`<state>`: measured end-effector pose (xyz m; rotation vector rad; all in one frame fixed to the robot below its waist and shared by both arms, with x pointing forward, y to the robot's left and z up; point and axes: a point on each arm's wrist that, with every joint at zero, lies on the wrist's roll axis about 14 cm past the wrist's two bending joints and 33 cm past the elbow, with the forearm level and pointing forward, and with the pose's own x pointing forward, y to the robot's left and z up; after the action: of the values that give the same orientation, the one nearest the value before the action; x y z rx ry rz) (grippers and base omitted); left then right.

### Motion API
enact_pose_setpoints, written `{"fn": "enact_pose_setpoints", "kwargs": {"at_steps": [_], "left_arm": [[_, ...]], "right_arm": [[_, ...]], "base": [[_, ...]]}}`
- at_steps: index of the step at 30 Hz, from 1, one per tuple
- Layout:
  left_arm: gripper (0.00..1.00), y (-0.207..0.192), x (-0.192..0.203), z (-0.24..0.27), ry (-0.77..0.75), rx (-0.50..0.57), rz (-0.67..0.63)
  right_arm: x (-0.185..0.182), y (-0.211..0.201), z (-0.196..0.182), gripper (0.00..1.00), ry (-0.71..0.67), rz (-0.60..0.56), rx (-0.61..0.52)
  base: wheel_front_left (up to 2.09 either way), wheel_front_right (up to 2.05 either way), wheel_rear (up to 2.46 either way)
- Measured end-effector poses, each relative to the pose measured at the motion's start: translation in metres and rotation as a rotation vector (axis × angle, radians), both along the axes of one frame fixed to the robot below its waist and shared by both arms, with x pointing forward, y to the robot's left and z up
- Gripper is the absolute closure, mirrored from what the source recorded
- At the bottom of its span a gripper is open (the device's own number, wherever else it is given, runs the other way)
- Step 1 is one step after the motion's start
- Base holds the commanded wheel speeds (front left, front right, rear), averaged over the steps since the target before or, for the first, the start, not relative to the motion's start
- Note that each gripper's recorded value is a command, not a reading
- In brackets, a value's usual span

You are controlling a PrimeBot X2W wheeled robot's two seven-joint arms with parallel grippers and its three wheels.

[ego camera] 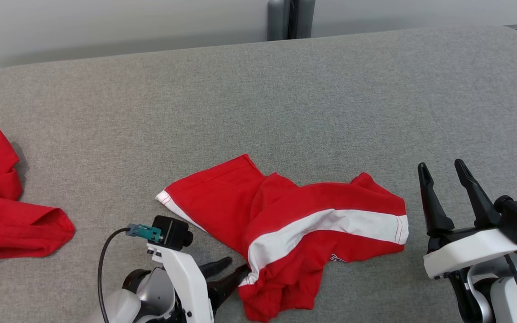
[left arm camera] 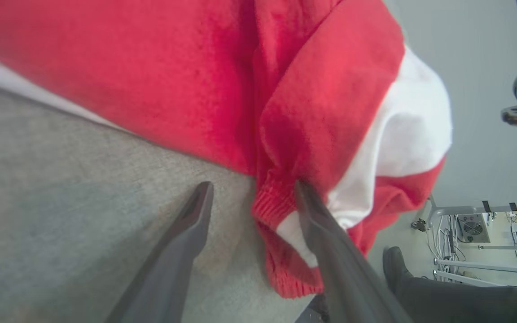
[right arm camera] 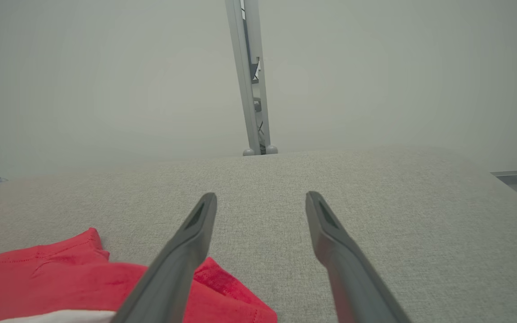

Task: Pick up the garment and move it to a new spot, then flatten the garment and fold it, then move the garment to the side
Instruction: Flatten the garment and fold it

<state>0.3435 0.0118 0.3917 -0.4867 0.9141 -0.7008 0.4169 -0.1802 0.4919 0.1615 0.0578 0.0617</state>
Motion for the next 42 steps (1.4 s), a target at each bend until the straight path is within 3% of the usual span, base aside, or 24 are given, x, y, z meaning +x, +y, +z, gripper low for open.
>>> {"fn": "enact_pose_setpoints", "kwargs": {"at_steps": [1,2,7,13,18,23,24,25,26,33,42], "left_arm": [[0.64,-0.003,-0.005,0.0,0.013,-0.005,-0.025],[1.0,-0.006,-0.009,0.001,0.023,-0.015,-0.037],[1.0,-0.015,-0.016,0.01,0.015,-0.061,-0.075],[1.0,-0.013,0.001,0.036,-0.086,-0.126,-0.026],[1.0,0.007,0.034,0.059,-0.232,-0.13,0.068],[1.0,0.042,0.076,0.088,-0.418,-0.112,0.26],[0.79,0.049,0.084,0.095,-0.458,-0.104,0.291],[0.22,0.049,0.084,0.095,-0.458,-0.104,0.291],[0.0,0.058,0.091,0.103,-0.502,-0.094,0.334],[0.0,0.123,0.121,0.159,-0.813,0.01,0.659],[0.0,0.161,0.092,0.187,-1.014,0.188,0.79]], "right_arm": [[0.0,0.0,0.0,0.0,0.0,0.001,0.0],[0.0,0.0,0.0,0.0,0.0,0.0,0.002],[0.0,-0.001,0.0,0.0,-0.001,-0.003,0.009],[0.0,-0.003,0.002,0.0,-0.006,-0.009,0.01],[0.0,-0.004,0.004,0.0,-0.017,-0.013,0.012],[0.0,-0.005,0.009,0.0,-0.03,-0.017,0.012],[0.0,-0.005,0.01,0.0,-0.034,-0.017,0.01],[0.0,-0.005,0.01,0.0,-0.034,-0.017,0.01],[0.0,-0.006,0.011,0.0,-0.039,-0.018,0.01],[0.0,-0.005,0.025,0.0,-0.08,-0.015,-0.01],[-0.005,0.002,0.045,0.0,-0.136,0.004,-0.038]], "base": [[0.0,0.0,0.0],[0.0,0.0,0.0],[0.0,0.0,0.0],[0.0,0.0,0.0],[0.0,0.0,0.0],[0.0,0.0,0.0],[0.0,0.0,0.0],[0.0,0.0,0.0],[0.0,0.0,0.0],[0.0,0.0,0.0],[0.0,0.0,0.0]]}}
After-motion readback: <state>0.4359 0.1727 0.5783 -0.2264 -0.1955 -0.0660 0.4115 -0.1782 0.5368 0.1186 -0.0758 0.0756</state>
